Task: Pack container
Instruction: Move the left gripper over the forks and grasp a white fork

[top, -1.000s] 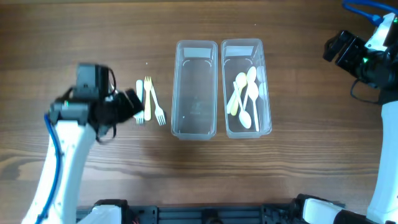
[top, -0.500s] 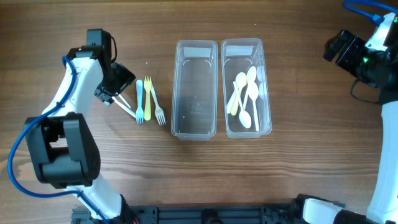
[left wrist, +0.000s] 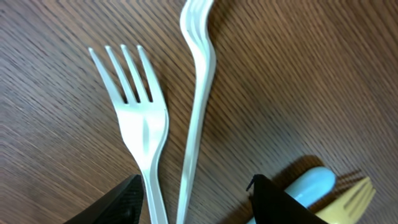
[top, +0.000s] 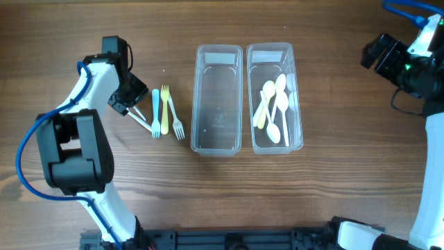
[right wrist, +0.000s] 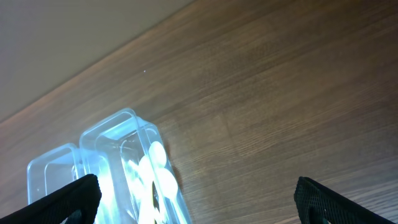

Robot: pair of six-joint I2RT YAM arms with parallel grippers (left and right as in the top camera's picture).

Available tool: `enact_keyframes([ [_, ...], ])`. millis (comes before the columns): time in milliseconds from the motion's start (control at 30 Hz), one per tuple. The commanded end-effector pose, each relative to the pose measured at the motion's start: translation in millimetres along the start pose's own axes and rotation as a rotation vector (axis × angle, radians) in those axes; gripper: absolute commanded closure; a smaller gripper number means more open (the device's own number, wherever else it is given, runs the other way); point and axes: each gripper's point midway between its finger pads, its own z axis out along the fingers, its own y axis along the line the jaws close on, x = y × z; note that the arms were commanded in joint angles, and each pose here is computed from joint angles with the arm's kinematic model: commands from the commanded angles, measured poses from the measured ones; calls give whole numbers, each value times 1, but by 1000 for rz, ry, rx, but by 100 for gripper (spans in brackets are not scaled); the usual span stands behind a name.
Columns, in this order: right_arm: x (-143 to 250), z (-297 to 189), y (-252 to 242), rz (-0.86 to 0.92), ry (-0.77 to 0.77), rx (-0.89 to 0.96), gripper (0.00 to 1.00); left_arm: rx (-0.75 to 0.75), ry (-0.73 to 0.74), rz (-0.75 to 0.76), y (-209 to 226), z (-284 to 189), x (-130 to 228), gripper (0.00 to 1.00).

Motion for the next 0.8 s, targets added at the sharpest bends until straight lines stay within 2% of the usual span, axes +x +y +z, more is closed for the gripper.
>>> enact_keyframes([
  [0, -2, 1, -3, -11, -5, 12, 0, -40, -16, -30, 5, 12, -8, 43],
  [333, -2, 1, -3, -11, -5, 12, 0, -14, -33, -24, -2, 17, -13, 39],
  [367, -2, 1, -3, -11, -5, 12, 0, -10, -29, -24, -2, 17, -12, 40],
  [467, -2, 1, -3, -11, -5, 12, 0, 5, 26, -22, -4, 17, -1, 53],
  [500, -2, 1, -3, -11, -5, 12, 0, 0, 31, -22, -2, 16, 0, 54],
  [600, -2, 1, -3, -11, -5, 12, 0, 9, 20, 30, -4, 12, -2, 53],
  [767, -2, 1, -3, -11, -5, 12, 0, 20, 8, 26, -2, -8, -1, 49],
])
